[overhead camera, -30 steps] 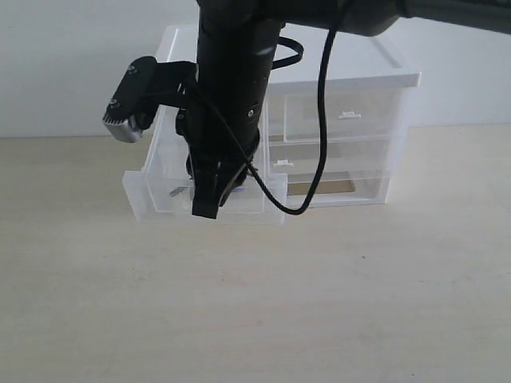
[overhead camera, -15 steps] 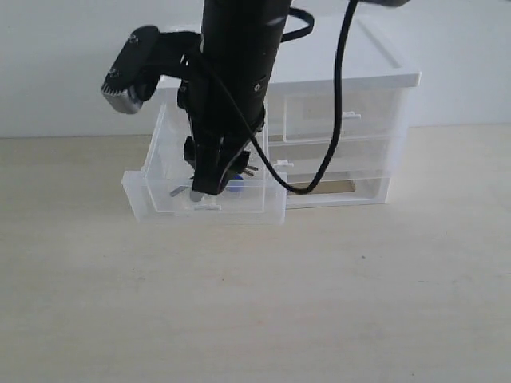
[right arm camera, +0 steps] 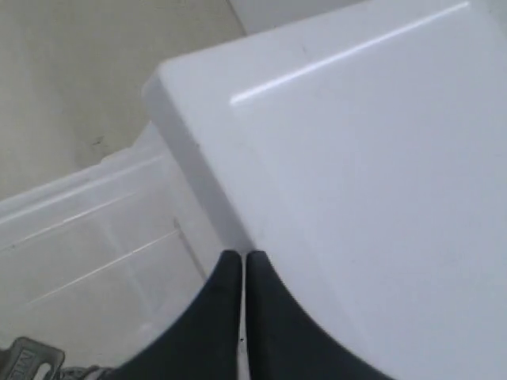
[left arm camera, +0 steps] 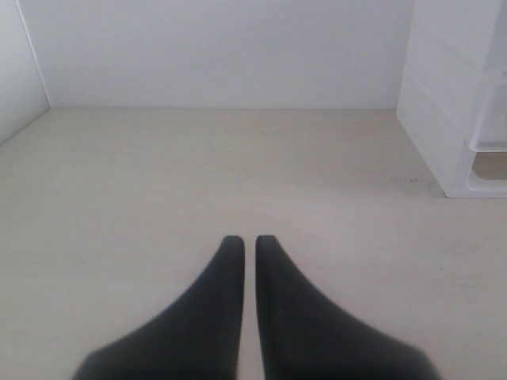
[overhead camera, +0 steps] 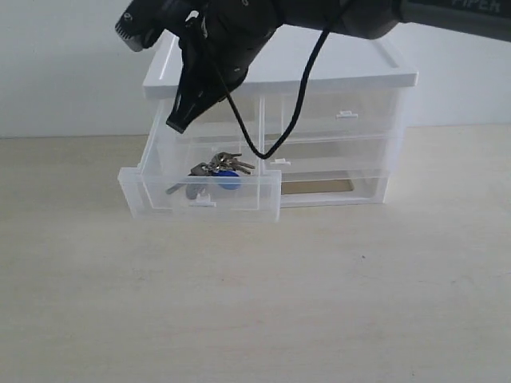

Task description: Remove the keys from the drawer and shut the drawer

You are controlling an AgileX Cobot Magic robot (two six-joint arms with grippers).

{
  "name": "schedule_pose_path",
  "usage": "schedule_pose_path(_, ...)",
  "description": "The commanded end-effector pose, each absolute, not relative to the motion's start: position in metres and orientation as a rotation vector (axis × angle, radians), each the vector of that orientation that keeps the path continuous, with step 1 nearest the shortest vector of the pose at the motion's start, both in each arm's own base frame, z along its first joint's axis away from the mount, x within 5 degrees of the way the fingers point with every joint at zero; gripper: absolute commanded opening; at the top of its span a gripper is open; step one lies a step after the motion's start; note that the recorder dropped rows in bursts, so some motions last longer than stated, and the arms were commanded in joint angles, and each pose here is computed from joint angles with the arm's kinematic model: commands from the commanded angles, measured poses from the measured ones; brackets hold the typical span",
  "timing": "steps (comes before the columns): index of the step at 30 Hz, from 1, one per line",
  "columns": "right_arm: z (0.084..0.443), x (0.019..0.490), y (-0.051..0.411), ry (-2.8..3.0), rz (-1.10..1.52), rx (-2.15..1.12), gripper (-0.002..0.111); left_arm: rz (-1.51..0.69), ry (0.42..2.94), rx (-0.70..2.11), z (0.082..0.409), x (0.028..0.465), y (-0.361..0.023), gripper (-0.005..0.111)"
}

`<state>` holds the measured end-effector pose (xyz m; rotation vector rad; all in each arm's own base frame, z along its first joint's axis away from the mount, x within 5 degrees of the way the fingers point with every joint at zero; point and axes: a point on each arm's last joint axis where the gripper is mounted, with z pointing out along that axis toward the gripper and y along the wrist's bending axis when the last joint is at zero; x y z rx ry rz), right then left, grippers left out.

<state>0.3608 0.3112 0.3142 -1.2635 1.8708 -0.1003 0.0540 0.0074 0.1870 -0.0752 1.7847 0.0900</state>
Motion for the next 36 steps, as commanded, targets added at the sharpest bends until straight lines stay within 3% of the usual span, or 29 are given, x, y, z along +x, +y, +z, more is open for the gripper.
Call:
schedule_pose_path(1,0.310,0.379,0.311,1.793,-0.129,-1.188,0.000,0.090,1.787,-0.078,0.186,0.054,0.007,0.005)
schedule_pose_path(13,0.301,0.387,0.286,1.948,-0.224,-1.191,0.000,0.090,1.787,-0.078,0.186,0.054,0.007,0.005)
schedule_pose_path(21,0.326,0.404,0.236,2.044,-0.231,-0.982,0.000,0.090,1.787,-0.078,0.186,0.054,0.007,0.005)
schedule_pose_path(26,0.331,0.403,0.230,2.036,-0.237,-1.009,0.000,0.090,1.787,-0.078,0.186,0.054,0.007,0.005)
schedule_pose_path(34,0.367,0.363,0.259,1.925,0.145,-1.112,0.000,0.090,1.787,-0.078,0.186,0.054,0.007,0.005)
schedule_pose_path(36,0.366,0.355,0.267,1.920,0.228,-1.159,0.004,0.090,1.787,-0.078,0.186,0.054,0.007,0.005)
